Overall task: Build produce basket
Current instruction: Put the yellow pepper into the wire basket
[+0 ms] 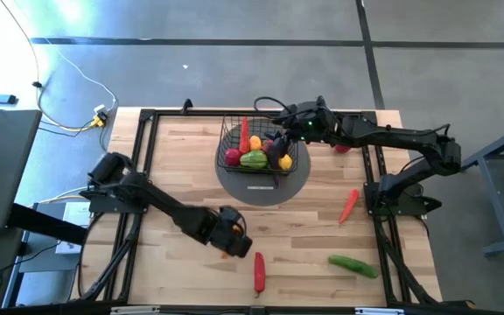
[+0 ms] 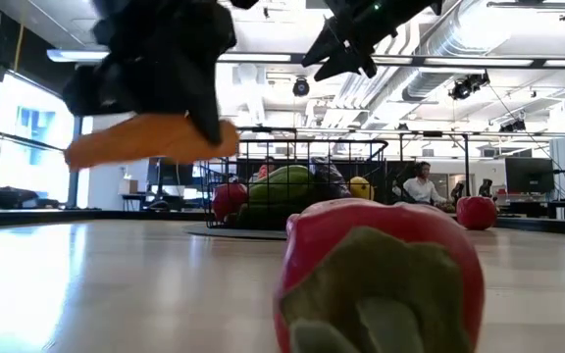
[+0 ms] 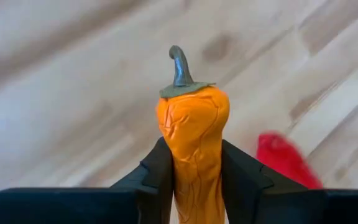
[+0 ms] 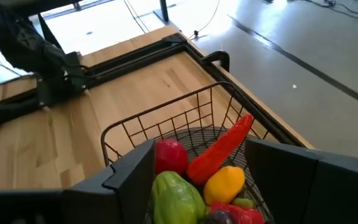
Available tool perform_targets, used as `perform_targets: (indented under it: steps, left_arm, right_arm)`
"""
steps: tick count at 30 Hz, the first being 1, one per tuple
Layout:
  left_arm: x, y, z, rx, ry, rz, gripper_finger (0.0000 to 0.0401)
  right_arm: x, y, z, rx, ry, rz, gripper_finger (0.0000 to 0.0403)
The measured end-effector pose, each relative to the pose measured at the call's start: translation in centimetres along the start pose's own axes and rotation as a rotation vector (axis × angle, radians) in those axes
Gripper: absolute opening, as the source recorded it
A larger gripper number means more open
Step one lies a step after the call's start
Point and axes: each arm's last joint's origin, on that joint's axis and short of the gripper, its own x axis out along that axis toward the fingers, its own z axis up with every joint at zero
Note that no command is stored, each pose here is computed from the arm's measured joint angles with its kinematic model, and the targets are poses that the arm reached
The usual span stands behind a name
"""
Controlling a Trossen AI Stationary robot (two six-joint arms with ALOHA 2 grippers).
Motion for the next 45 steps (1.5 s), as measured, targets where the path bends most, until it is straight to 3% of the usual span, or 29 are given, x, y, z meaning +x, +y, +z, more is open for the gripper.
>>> perform_targets:
  steps: [9, 21, 28, 34, 45]
  left_arm:
    - [-3.9, 1.6, 6.9, -0.003, -0.198, -0.025, 0.0089]
    - [-6.5, 6.3, 15.9, 0.003, -0.376, 0.057, 0.0090]
    - [-6.3, 8.9, 19.4, 0.090, -0.368, 0.102, 0.0090]
    - [-6.5, 10.9, 22.5, 0.138, -0.422, 0.102, 0.0090]
    - [-6.3, 14.3, 25.9, 0.144, -0.371, -0.008, 0.0101]
  right_arm:
    - [0.0, -0.4, 0.1, -0.024, -0.015, -0.091, 0.0232]
    - [0.0, -0.7, 0.1, -0.018, -0.020, -0.124, 0.0232]
    - [0.0, -0.7, 0.1, 0.049, -0.024, -0.127, 0.0232]
    - [0.0, -0.7, 0.0, 0.175, -0.021, -0.127, 0.0232]
    - [-0.1, -1.0, -0.9, 0.202, 0.057, -0.188, 0.0235]
